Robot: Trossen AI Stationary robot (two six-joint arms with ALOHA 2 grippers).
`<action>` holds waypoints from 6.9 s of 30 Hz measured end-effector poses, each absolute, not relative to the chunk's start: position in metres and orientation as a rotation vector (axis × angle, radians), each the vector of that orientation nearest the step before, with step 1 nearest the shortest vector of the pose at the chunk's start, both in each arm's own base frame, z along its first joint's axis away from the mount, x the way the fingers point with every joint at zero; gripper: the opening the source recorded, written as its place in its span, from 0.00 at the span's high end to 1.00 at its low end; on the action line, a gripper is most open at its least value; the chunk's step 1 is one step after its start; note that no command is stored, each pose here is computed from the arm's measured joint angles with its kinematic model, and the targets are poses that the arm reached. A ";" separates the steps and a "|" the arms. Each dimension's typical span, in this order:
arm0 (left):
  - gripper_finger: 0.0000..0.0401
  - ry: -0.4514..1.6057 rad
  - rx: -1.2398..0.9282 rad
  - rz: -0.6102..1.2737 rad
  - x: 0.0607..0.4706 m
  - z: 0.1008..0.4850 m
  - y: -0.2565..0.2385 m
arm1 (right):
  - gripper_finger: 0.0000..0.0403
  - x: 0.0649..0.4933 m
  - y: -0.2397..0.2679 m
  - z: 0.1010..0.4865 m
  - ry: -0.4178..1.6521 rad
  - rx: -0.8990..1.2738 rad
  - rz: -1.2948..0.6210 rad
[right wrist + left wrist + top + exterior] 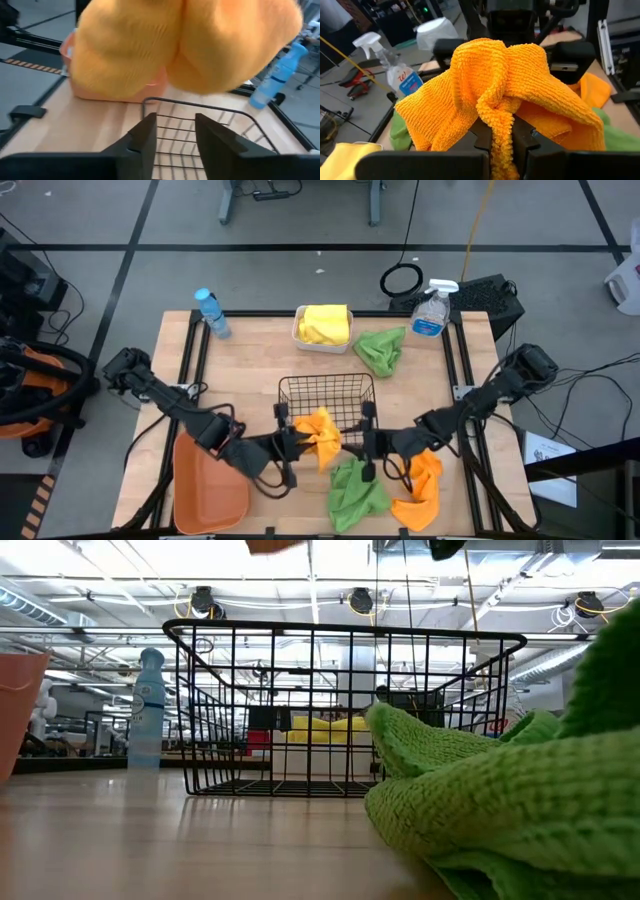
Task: Sort microfiber towel by color & place in baskets
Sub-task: Put the left orange microfiber cloth into the black wire basket, then put the orange microfiber cloth into the black wire basket
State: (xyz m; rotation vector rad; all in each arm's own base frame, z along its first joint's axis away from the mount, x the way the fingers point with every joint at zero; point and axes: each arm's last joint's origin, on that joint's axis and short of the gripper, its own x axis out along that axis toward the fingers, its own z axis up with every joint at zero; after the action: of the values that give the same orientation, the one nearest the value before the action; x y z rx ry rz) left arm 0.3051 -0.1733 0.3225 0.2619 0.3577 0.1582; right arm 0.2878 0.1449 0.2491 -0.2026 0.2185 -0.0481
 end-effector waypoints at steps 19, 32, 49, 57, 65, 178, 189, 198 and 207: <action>0.93 0.506 0.347 0.110 0.332 0.313 -0.111 | 0.37 0.303 0.104 0.242 0.321 -0.377 -0.164; 0.93 0.622 0.337 0.105 0.333 0.304 -0.090 | 0.37 0.300 0.097 0.241 0.368 -0.455 -0.244; 0.93 0.726 0.216 0.154 0.343 0.279 -0.085 | 0.37 0.227 0.110 0.272 0.498 -0.104 -0.162; 0.92 0.804 0.188 0.196 0.357 0.251 -0.081 | 0.37 0.201 0.129 0.263 0.632 0.051 -0.098; 0.73 0.863 0.130 0.273 0.365 0.233 -0.070 | 0.37 0.176 0.142 0.252 0.773 0.218 -0.140; 0.38 0.712 0.202 0.030 0.357 0.243 -0.137 | 0.96 0.140 0.235 0.144 1.488 -0.245 0.110; 0.38 0.600 0.209 0.002 0.363 0.252 -0.142 | 0.98 0.162 0.260 0.245 1.355 -0.300 0.051; 0.38 0.546 0.200 -0.031 0.361 0.256 -0.155 | 0.97 0.176 0.262 0.338 0.883 -0.355 -0.098; 0.38 0.498 0.249 -0.084 0.351 0.259 -0.180 | 0.97 0.189 0.252 0.392 0.623 -0.480 -0.150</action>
State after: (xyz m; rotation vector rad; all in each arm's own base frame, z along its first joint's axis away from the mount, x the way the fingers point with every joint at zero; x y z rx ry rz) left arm 0.3509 -0.1803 0.2595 0.2493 0.4983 -0.0841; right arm 0.1888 0.2519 0.3921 -0.4800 0.6229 -0.1500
